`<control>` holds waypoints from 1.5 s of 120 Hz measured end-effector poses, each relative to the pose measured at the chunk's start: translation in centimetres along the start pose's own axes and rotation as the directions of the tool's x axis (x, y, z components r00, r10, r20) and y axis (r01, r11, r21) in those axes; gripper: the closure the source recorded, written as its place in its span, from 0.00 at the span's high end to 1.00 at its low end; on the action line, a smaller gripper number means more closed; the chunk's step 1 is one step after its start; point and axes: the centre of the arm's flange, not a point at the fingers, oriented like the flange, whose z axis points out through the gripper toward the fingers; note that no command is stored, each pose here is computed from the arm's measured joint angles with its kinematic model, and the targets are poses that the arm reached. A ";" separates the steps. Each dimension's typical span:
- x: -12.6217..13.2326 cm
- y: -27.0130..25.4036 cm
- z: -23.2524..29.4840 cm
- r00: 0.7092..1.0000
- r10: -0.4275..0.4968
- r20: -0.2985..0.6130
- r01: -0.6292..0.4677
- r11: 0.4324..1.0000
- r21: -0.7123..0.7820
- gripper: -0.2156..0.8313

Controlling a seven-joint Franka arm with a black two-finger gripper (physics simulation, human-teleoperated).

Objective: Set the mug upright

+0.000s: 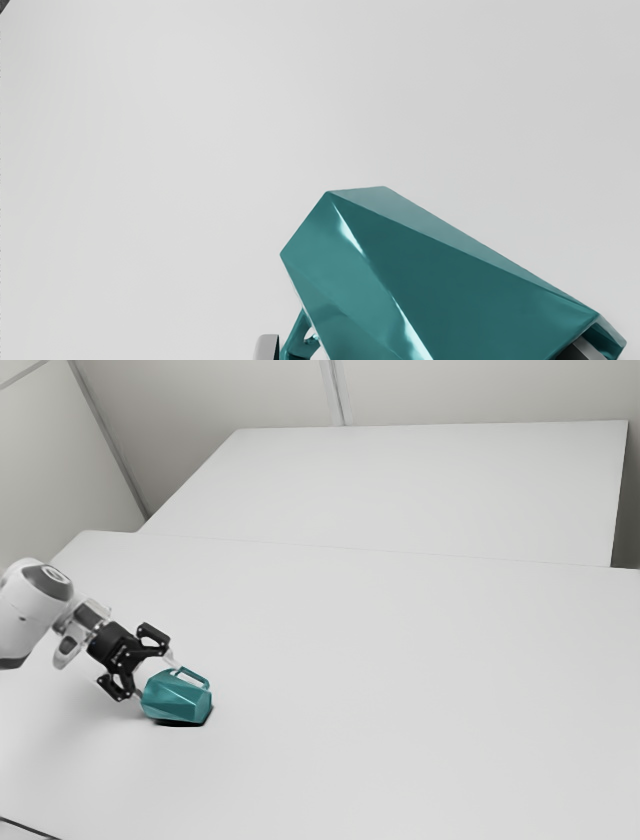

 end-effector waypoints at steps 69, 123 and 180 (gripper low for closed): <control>-0.1 -2.7 -0.3 0.997 0.060 0.048 -0.058 0.998 -0.037 0.12; 2.1 -8.5 -0.9 0.977 0.197 0.079 -0.187 0.976 -0.113 0.05; 7.5 -21.4 4.6 0.766 0.643 0.004 -0.527 0.632 -0.568 0.04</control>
